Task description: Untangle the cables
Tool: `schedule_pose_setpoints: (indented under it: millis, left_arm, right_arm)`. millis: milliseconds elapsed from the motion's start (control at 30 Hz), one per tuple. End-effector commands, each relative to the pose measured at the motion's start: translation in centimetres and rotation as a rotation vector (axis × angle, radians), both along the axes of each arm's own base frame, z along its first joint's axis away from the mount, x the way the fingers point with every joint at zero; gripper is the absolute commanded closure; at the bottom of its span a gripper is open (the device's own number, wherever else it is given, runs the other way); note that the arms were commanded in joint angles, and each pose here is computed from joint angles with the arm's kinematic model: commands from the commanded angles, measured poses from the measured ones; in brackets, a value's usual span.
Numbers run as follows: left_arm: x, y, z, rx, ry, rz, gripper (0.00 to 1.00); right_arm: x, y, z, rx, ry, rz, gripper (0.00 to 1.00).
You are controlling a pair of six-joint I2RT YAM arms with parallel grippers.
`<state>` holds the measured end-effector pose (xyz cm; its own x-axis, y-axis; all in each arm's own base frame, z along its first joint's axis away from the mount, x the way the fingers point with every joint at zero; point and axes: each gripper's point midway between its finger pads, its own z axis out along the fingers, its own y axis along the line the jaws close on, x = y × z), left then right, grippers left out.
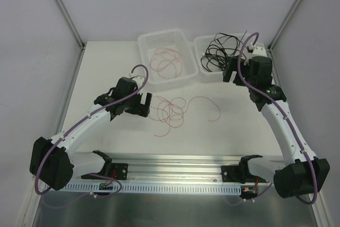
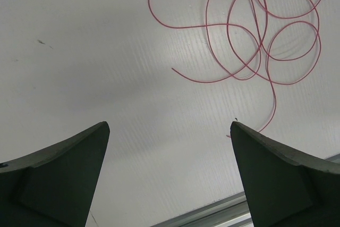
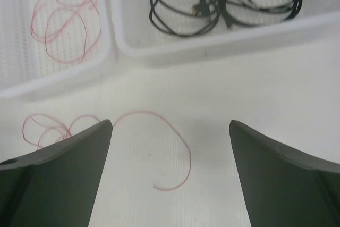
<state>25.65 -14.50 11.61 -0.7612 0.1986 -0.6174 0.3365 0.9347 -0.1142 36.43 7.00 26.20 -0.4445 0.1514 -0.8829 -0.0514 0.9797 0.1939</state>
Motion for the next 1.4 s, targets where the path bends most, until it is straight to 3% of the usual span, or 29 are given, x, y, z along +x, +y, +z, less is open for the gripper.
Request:
schedule_pose_setpoints:
  millis: [0, 167, 500, 633, 667, 767, 1000, 1200, 1367]
  left_arm:
    - [0.1, -0.6, 0.1, -0.047, 0.019, 0.018, 0.01]
    - [-0.6, -2.5, 0.1, -0.119, 0.074, 0.066, 0.01]
    - [-1.7, -9.0, -2.0, -0.025, 0.112, 0.061, 0.15]
    - [-0.2, -10.2, -2.3, 0.007, 0.099, 0.083, 0.32]
    - [0.2, -10.2, -2.5, 0.01, 0.095, 0.108, 0.45]
    - [2.0, -9.0, -3.1, 0.049, 0.05, 0.249, 0.6]
    - [5.8, -5.4, -3.0, 0.033, 0.024, 0.427, 0.6]
    - [7.0, -6.9, -3.6, -0.031, 0.067, 0.372, 0.59]
    - [7.0, -6.3, -5.8, -0.033, 0.116, 0.483, 0.6]
  right_arm:
    - [-5.4, -0.1, -3.3, 0.013, 0.128, -0.055, 0.03]
    - [-10.3, 0.4, -5.6, 0.061, 0.16, -0.061, 0.03]
    - [-16.8, 2.5, -11.8, 0.179, 0.268, 0.026, 0.03]
    - [-18.1, 3.2, -12.7, 0.187, 0.281, 0.082, 0.03]
    - [-18.3, 3.2, -12.9, 0.18, 0.286, 0.086, 0.03]
    - [-18.6, 2.8, -12.7, 0.154, 0.272, 0.1, 0.03]
    - [-18.4, 3.5, -11.5, 0.136, 0.245, 0.168, 0.03]
    - [-18.3, 4.5, -11.5, 0.147, 0.25, 0.222, 0.03]
    - [-18.4, 4.9, -11.5, 0.167, 0.254, 0.235, 0.03]
